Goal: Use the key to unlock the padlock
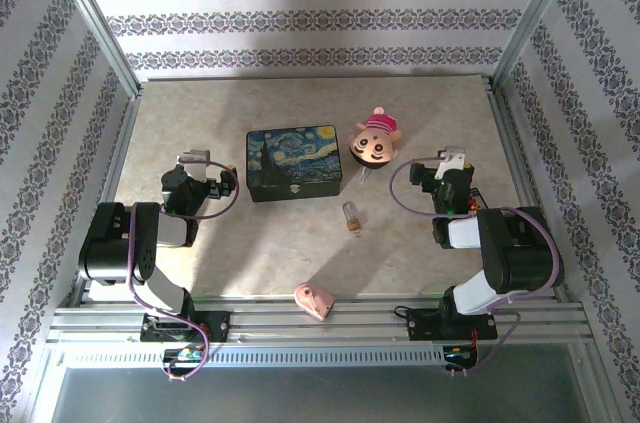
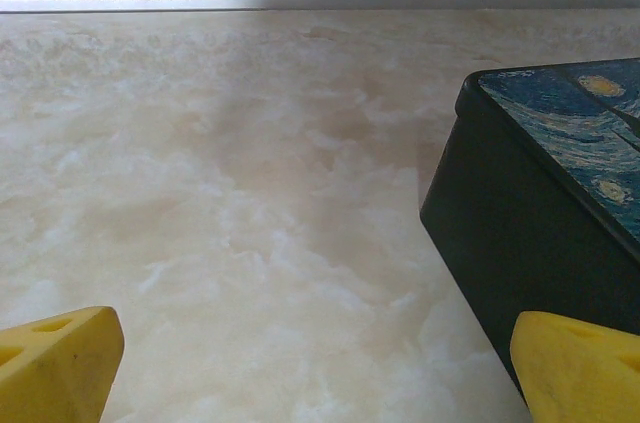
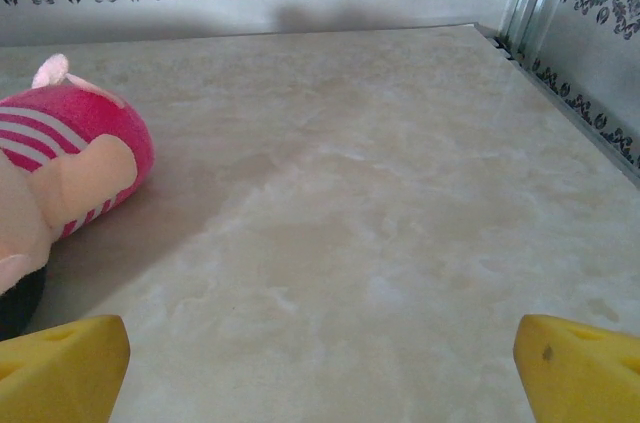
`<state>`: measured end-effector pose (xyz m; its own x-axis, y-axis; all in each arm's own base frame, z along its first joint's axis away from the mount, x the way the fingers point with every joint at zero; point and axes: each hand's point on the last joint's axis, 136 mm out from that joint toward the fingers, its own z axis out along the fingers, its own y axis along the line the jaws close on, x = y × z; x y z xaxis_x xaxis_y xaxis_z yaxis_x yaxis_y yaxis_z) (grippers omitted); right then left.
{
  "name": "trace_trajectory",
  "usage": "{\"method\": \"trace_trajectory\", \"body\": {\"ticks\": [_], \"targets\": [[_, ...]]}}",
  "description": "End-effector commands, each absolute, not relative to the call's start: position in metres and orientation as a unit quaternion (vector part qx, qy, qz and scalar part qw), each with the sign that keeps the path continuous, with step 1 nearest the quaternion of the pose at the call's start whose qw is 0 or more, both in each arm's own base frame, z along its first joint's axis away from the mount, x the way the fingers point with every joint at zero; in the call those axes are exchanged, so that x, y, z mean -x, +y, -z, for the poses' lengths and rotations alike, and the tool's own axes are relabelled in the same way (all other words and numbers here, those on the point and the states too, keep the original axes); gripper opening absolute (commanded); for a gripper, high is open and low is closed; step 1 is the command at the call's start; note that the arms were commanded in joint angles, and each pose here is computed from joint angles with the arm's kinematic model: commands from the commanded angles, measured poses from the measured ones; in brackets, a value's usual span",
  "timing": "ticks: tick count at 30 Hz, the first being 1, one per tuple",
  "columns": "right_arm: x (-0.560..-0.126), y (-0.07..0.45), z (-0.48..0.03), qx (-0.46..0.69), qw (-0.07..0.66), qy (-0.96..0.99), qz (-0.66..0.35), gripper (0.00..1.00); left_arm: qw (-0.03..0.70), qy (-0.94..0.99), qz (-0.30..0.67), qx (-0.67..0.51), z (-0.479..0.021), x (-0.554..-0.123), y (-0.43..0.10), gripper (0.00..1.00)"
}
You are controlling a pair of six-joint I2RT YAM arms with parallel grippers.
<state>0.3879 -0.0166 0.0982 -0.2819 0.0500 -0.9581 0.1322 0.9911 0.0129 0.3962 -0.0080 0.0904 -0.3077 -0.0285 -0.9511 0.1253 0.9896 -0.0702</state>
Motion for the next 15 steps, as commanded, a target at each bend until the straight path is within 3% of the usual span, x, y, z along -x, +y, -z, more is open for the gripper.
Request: {"method": "trace_trajectory", "body": {"ticks": [1, 15], "targets": [[-0.3906, -0.0177, -0.1056, -0.065, 0.605, 0.793, 0.036, 0.98, 0.589, 0.805, 0.064, -0.027, -0.0918, -0.3961, -0.0042, 0.99], [-0.3907, -0.0175, -0.1059, -0.064, 0.605, 0.793, 0.035, 0.98, 0.589, 0.805, 0.063, -0.027, -0.0916, -0.3961, -0.0039, 0.99]]}}
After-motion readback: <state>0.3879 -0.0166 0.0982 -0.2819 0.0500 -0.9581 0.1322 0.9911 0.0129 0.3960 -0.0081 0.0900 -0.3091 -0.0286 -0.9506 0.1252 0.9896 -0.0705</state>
